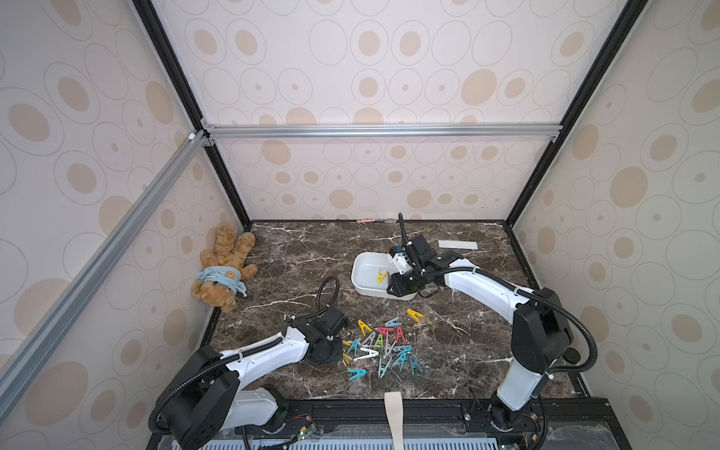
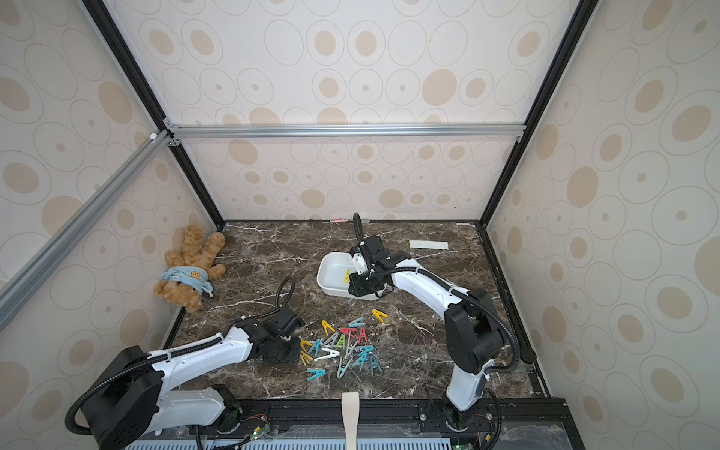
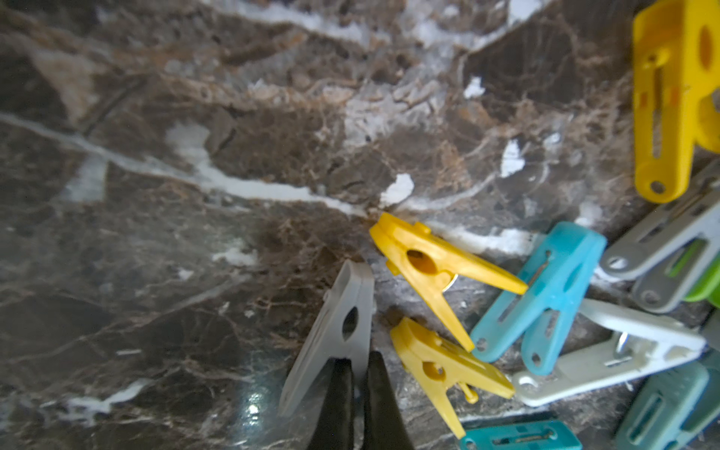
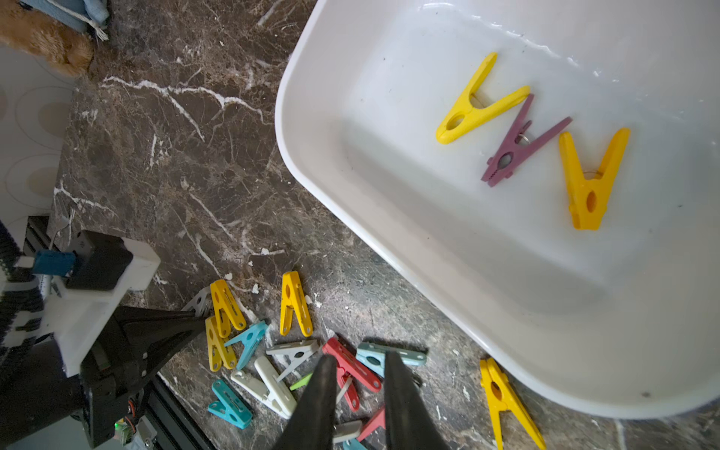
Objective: Put the clothespins into the storage box
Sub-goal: Pick up the clothespin from the center of the board, then place the clothespin in the storage box.
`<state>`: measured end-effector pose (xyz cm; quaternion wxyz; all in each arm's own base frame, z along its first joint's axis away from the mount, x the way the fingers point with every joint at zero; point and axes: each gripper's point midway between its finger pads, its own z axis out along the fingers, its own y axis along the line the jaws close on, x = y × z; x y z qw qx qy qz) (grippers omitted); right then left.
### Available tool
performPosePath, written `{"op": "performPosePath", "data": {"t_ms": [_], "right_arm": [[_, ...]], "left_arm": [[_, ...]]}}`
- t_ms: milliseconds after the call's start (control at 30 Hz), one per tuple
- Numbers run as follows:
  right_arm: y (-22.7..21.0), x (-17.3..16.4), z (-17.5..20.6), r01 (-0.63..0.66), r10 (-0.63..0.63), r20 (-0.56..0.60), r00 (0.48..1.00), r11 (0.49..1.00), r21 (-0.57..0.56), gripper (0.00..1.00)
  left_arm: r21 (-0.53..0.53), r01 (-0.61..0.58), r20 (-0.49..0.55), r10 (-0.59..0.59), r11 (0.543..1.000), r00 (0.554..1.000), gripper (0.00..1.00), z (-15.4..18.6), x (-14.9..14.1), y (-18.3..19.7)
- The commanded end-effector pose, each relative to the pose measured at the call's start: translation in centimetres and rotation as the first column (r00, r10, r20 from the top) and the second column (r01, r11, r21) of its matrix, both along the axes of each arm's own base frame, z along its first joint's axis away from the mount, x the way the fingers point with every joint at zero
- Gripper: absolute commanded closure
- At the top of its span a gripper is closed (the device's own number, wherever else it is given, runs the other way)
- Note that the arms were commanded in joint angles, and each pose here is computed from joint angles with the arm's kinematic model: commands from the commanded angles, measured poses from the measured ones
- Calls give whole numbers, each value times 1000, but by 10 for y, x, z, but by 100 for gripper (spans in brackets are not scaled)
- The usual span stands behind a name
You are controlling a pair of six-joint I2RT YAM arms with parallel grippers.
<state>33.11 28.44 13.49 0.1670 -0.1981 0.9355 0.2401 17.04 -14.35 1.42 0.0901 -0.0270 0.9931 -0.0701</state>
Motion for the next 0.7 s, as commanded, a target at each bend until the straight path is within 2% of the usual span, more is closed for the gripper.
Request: {"op": "performPosePath", "data": {"t_ms": [0, 100, 233, 500, 667], "right_arm": [[0, -2, 22, -2, 1, 41, 999, 1000, 19, 75], [0, -3, 28, -3, 2, 53, 999, 1000, 29, 76], [-3, -7, 31, -16, 14, 56, 998, 1000, 22, 76], [-25, -7, 35, 13, -11, 73, 997, 999, -32, 76], [-32, -6, 33, 37, -35, 66, 997, 999, -31, 76]], "left_arm": [[32, 9, 13, -10, 999, 1000, 99, 7, 4, 2], [19, 12, 31, -13, 1000, 999, 99, 20, 11, -1], [-68, 22, 76, -16, 997, 997, 99, 52, 34, -14], [-241, 123, 278, -53, 963, 959, 99, 141, 121, -68], [-301, 192, 367, -73, 934, 927, 100, 166, 182, -110]]}}
